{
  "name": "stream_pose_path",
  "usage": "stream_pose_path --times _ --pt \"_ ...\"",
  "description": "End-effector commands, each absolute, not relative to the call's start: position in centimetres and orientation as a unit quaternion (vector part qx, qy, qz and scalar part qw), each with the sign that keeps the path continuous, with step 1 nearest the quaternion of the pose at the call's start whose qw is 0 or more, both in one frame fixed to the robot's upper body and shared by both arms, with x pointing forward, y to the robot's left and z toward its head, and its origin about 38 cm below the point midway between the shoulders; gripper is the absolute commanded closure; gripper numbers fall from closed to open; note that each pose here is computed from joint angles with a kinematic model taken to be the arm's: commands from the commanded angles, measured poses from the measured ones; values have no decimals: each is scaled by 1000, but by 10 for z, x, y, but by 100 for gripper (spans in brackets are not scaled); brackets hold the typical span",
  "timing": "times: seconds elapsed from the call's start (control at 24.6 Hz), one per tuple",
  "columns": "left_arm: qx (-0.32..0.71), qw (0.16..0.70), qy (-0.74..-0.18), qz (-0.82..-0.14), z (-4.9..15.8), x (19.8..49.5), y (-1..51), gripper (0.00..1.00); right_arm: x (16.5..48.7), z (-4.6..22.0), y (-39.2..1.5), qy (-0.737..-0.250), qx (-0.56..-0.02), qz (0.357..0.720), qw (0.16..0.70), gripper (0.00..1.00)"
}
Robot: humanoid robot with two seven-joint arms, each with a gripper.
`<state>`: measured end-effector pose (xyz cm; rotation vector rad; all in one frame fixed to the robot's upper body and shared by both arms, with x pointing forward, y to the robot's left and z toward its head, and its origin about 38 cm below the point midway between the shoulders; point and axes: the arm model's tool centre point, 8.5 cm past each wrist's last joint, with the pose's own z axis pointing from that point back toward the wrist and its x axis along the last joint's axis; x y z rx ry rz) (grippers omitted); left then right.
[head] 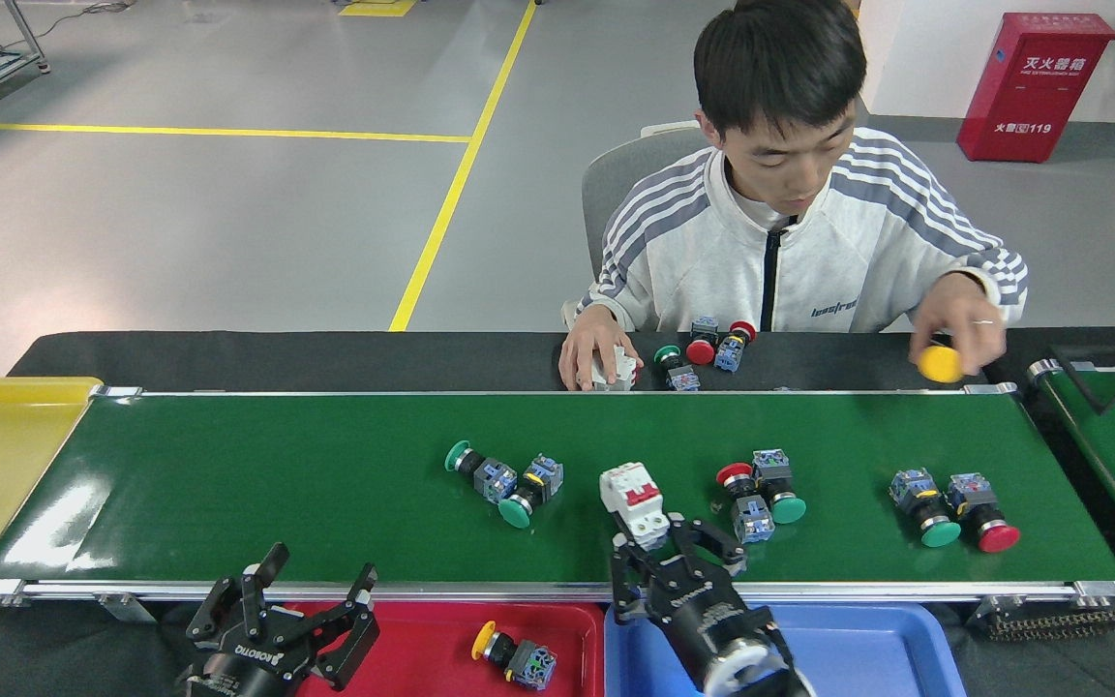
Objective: Pick switch part from conveyor to tray
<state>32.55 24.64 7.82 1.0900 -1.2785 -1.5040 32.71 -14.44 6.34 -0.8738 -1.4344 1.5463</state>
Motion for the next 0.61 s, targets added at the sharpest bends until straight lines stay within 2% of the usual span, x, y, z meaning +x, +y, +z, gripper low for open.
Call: stream_pose_path --times 0.0,0.2,0.24,0.28,0.33,0.37,0.49,0.57 --pt "449 420 -512 -600 87 332 243 0 315 78 -172 -607 -338 611 380 93" --pt "440 410 -528 -599 89 341 209 0 259 60 -258 -638 -272 632 346 87" --pt "436 402 -530 -607 88 344 199 0 246 57 -271 -639 -261 637 344 76" --pt "433 400 -527 -612 87 347 195 0 241 55 -279 -638 -257 637 346 58" --pt "427 399 -526 -617 86 352 190 0 235 49 -286 -636 -258 631 362 21" --pt "423 400 -525 -621 84 355 186 0 232 43 -293 -631 -265 620 383 0" --pt "414 397 -527 -627 81 367 174 0 231 33 -310 -614 -288 600 424 0" --pt "414 399 -522 -629 79 375 176 0 238 31 -311 -598 -334 555 473 0"
